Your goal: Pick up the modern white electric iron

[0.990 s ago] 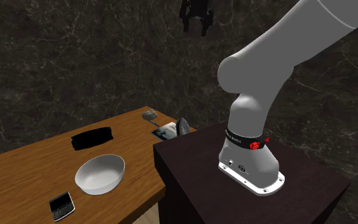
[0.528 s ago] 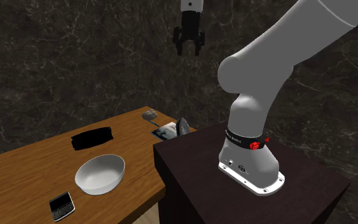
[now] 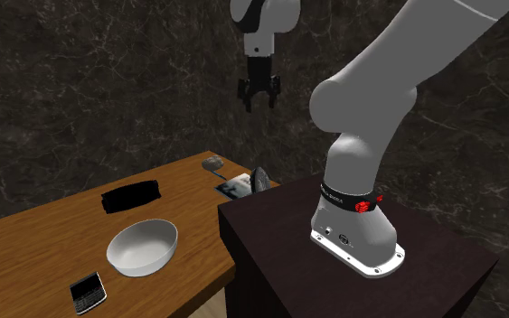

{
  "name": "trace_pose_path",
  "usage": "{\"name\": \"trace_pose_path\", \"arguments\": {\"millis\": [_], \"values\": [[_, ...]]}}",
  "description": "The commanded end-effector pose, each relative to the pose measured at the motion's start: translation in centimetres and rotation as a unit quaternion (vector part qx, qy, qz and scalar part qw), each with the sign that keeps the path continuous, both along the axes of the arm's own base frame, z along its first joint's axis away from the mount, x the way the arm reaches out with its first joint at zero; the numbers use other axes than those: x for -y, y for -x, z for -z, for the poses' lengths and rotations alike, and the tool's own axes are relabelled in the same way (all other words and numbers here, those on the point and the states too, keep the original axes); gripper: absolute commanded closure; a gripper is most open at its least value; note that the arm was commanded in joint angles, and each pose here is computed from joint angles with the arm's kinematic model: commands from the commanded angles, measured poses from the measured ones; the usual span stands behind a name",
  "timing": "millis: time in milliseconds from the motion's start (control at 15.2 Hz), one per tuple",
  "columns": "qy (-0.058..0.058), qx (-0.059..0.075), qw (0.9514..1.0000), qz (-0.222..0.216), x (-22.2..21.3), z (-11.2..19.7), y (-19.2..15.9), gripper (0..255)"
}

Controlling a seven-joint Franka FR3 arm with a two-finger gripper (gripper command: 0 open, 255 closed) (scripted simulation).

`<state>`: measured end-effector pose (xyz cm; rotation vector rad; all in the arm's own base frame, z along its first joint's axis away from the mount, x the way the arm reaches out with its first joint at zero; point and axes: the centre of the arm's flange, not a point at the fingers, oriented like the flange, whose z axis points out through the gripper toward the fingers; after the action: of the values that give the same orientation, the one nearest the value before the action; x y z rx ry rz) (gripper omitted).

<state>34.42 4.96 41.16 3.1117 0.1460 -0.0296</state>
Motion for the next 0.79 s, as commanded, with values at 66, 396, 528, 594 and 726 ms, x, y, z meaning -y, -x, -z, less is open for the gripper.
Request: {"name": "trace_pose_path", "arguments": {"millis": [66, 396, 528, 594, 726], "values": [[0.019, 0.006, 0.9998, -0.005, -1.0, 3.9, -1.0, 0], [0.051, 0.012, 0.9985, -0.013, -2.1, 10.4, -2.5, 0], [0.064, 0.015, 0.9977, -0.016, -2.4, 13.0, -3.0, 0], [0.07, 0.016, 0.9972, -0.017, -2.6, 14.3, -3.3, 0], [0.083, 0.019, 0.9961, -0.02, -2.8, 17.0, -3.9, 0]]}}
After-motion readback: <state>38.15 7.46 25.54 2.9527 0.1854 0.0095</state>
